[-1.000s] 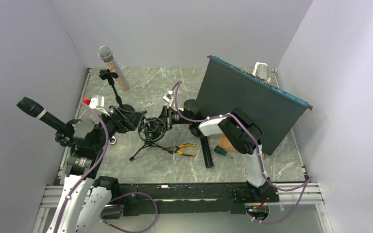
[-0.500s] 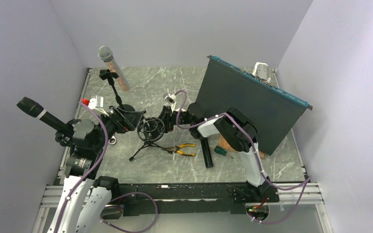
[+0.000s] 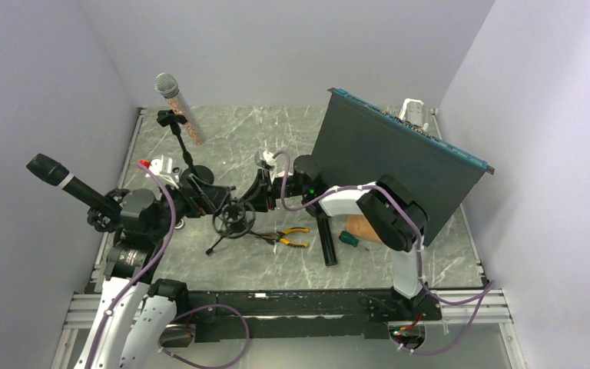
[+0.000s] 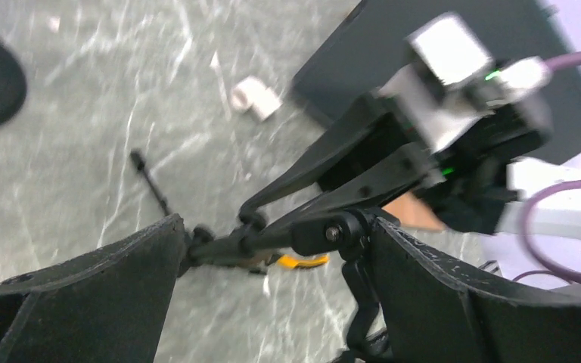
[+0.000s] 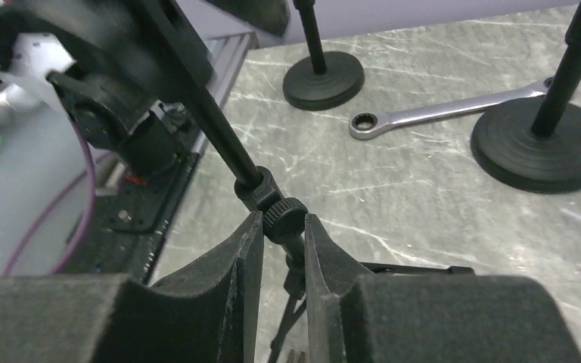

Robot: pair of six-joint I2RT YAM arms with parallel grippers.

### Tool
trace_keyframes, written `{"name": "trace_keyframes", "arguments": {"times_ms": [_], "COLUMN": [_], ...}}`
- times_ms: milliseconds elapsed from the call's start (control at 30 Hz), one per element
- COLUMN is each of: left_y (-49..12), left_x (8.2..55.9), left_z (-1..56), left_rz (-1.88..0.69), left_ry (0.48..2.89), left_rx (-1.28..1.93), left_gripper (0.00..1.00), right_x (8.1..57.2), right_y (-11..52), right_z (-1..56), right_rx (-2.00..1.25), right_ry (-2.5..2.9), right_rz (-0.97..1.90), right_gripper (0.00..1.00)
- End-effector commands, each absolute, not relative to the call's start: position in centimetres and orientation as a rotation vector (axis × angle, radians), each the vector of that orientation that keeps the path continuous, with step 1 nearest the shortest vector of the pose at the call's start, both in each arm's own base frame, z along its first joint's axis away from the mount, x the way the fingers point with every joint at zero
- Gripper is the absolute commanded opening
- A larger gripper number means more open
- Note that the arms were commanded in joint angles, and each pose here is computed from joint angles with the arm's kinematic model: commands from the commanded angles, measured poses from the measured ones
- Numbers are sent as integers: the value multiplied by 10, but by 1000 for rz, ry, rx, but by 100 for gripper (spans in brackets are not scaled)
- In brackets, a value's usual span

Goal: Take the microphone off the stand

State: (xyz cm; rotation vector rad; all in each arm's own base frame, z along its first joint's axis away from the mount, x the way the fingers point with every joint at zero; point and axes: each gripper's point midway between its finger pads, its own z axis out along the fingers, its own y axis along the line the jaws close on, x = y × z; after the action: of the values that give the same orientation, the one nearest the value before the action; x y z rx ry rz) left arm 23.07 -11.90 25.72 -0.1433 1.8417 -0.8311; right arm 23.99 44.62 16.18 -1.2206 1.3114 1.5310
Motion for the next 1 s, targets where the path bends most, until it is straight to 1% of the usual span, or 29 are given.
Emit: {"name": "trace_keyframes", "arguments": {"times_ms": [0, 100, 133, 167, 200, 233, 267, 300, 367, 400, 433, 467, 567, 600, 667, 767, 833, 967], "left_y": [-112, -112, -112, -112, -112, -112, -112, -112, -111, -111, -110, -110, -108, -108, -108, -103, -99, -93], "left_x": [206, 205, 205, 205, 205, 204, 205, 205, 205, 206, 206, 206, 207, 207, 206, 204, 202, 195], "left_z": [181, 181, 182, 182, 183, 183, 182, 182, 179, 177, 175, 174, 178, 184, 201, 232, 254, 292], "left_rz": [-749, -745, -746, -749, -751, -752, -751, -750, -741, -736, -732, -731, -716, -718, -717, -688, -663, -632], "left_ry": [2146, 2146, 2144, 2143, 2140, 2141, 2140, 2141, 2155, 2165, 2170, 2175, 2160, 2144, 2109, 2063, 2030, 1962], "left_rx": [-165, -169, -170, -169, -171, -171, -171, -170, -171, -174, -177, -179, -182, -173, -151, -128, -112, -93], "left_gripper": [94, 94, 94, 94, 95, 96, 96, 96, 97, 97, 97, 98, 99, 99, 99, 99, 99, 99], "right_x": [246, 253, 258, 261, 263, 266, 269, 270, 278, 281, 282, 285, 289, 295, 293, 268, 239, 229], "right_y": [440, 439, 438, 437, 435, 432, 428, 424, 413, 406, 399, 391, 366, 357, 342, 344, 357, 372], "right_z": [171, 172, 177, 179, 182, 184, 186, 186, 185, 186, 186, 187, 188, 188, 181, 171, 162, 138], "right_rx": [-1400, -1407, -1381, -1355, -1329, -1302, -1272, -1250, -1184, -1149, -1121, -1071, -917, -802, -701, -691, -741, -659], "right_ry": [1189, 1215, 1233, 1255, 1274, 1297, 1324, 1355, 1435, 1475, 1509, 1562, 1735, 1823, 1958, 2009, 1962, 1991], "right_rz": [1345, 1300, 1284, 1266, 1244, 1225, 1209, 1200, 1154, 1131, 1106, 1079, 981, 941, 901, 932, 890, 766], "right_gripper": [0, 5, 9, 15, 27, 42, 53, 62, 68, 77, 92, 99, 100, 100, 100, 100, 100, 100]}}
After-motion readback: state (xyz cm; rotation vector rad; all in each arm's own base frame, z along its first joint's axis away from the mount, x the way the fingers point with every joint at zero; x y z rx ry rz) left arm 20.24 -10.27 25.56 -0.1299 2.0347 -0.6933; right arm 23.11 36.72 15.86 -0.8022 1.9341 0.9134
